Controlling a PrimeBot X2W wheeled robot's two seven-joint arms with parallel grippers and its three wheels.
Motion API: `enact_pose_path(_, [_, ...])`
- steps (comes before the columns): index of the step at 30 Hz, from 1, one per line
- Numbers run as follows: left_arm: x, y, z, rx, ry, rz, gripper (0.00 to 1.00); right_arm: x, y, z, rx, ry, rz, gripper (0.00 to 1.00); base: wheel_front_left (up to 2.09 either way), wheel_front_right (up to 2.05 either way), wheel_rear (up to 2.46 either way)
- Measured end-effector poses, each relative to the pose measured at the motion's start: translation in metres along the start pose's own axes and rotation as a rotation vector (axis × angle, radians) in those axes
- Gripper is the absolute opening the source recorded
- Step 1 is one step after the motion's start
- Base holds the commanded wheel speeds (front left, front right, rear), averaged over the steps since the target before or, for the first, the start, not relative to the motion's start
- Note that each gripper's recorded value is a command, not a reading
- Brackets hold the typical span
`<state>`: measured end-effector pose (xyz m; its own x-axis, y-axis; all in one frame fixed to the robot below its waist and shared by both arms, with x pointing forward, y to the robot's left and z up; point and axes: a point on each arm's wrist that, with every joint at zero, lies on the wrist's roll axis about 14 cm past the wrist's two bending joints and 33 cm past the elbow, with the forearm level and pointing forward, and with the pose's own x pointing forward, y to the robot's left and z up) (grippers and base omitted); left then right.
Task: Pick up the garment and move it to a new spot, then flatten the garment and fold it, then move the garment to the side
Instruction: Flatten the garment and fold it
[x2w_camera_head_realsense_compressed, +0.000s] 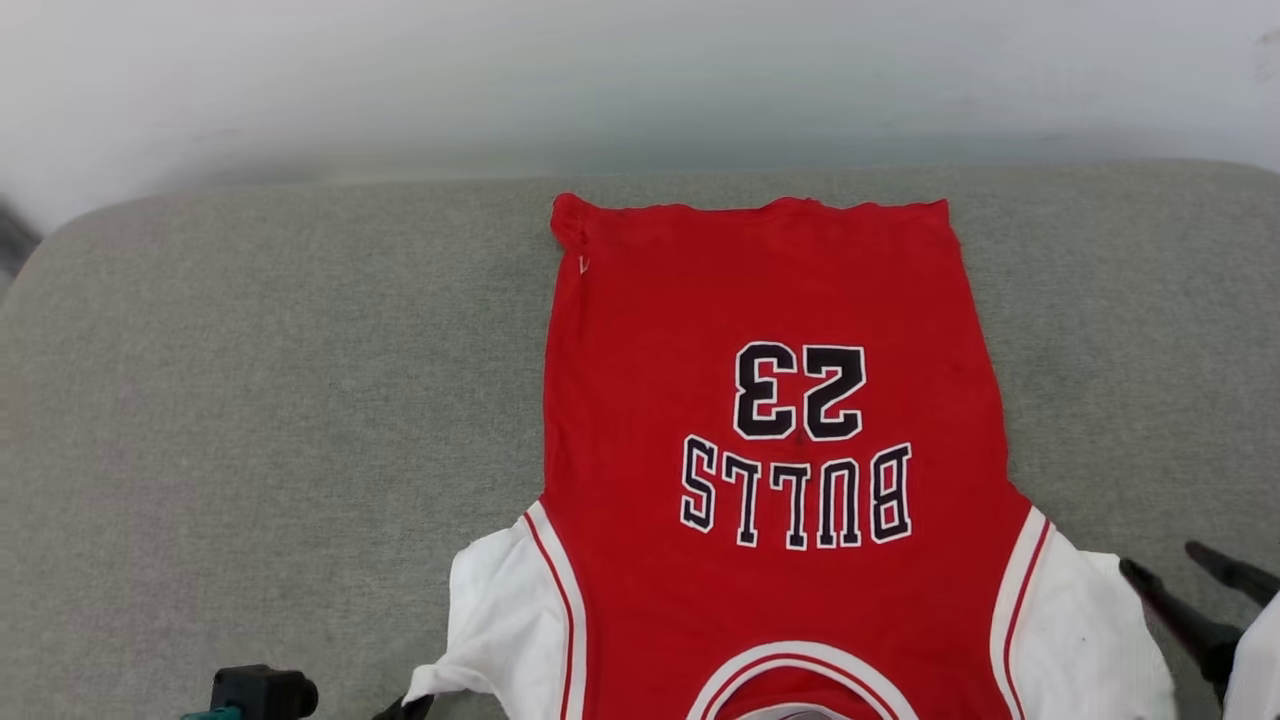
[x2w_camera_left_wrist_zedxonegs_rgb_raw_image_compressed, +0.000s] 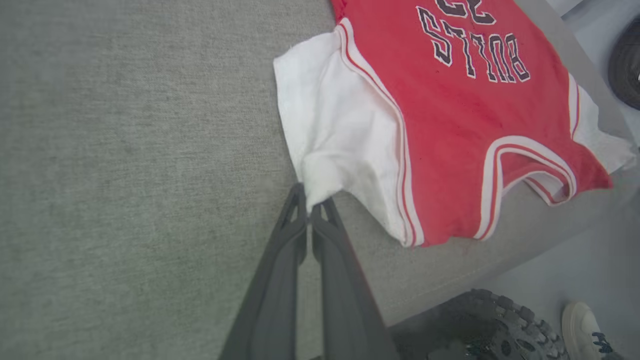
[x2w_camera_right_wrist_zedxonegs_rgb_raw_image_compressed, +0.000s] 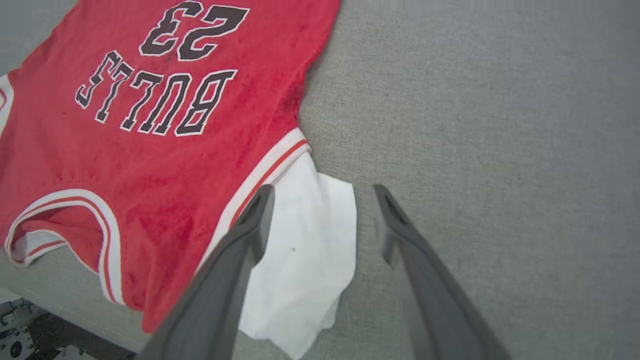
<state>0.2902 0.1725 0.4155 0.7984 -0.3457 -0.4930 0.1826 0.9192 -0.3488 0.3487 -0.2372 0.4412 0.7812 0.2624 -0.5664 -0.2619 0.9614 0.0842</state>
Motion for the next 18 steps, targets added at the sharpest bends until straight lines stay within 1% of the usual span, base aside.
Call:
enact_pose_path(3, [-0.001,-0.009,-0.001,-0.004,0.017,-0.025,0.00,0.007,-0.003,0.027,0.001,-0.010,0.009,1.00,0.00,0.00,0.00])
enact_pose_path(6, [0.002,-0.017,0.001,-0.003,0.033,-0.047,0.00,0.022,-0.006,0.068,-0.026,-0.050,0.016,1.00,0.00,0.00,0.00])
enact_pose_path(10, [0.006,-0.022,0.001,-0.008,0.054,-0.062,0.00,0.052,-0.016,0.113,-0.041,-0.081,-0.006,1.00,0.00,0.00,0.00])
enact_pose_path(12, [0.010,-0.023,0.002,-0.016,0.058,-0.066,0.00,0.071,-0.024,0.132,-0.051,-0.095,-0.037,1.00,0.00,0.00,0.00])
enact_pose_path(15, [0.015,-0.023,0.002,-0.035,0.062,-0.063,0.00,0.102,-0.034,0.149,-0.057,-0.075,-0.071,1.00,0.00,0.00,0.00])
enact_pose_path(18, [0.021,-0.018,0.002,-0.047,0.069,-0.052,0.00,0.136,-0.036,0.151,-0.059,-0.003,-0.079,1.00,0.00,0.00,0.00])
